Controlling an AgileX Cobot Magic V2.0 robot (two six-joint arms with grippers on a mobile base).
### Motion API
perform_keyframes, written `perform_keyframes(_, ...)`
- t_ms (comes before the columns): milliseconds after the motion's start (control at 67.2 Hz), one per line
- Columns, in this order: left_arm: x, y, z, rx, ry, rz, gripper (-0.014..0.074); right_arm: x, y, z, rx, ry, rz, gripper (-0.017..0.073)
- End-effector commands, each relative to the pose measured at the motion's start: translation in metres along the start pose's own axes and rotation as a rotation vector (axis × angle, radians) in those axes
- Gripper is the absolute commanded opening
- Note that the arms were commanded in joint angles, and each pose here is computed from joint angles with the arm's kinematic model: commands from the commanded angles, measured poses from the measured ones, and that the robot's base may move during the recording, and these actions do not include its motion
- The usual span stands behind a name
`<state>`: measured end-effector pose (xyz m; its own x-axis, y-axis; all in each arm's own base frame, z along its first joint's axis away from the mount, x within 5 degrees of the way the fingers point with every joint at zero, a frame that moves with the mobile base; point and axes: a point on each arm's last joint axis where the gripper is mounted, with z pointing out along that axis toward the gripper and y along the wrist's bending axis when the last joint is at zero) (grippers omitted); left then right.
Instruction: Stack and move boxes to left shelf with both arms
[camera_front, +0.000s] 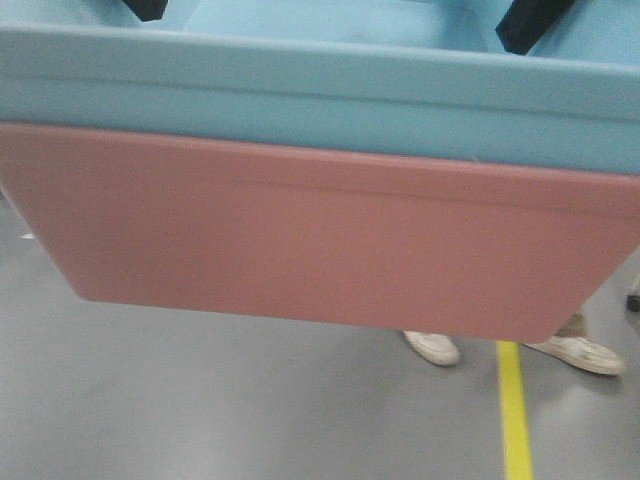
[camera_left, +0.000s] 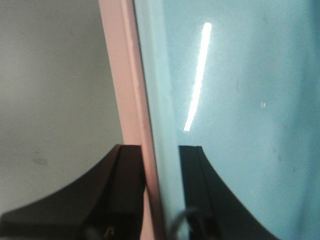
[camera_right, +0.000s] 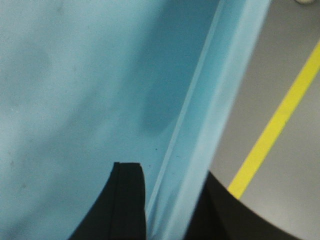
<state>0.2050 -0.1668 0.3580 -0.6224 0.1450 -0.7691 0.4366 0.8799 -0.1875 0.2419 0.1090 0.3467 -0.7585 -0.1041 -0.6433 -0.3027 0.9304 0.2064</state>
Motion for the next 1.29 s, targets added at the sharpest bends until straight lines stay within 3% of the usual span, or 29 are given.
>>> perform_keyframes(0,-0.0207,-0.0093,-0.0269,0.076,-0.178,0.049,-0.0005,-0.0182,-0.003,-0.0201,0.031,-0.18,-0.072,0.0055)
perform_keyframes(1280,-0.0206,-0.0097,-0.0269,0.08,-0.177,0.045,-0.0005,-0.0178,-0.0035,-0.0201,0.033,-0.174,-0.07,0.0055)
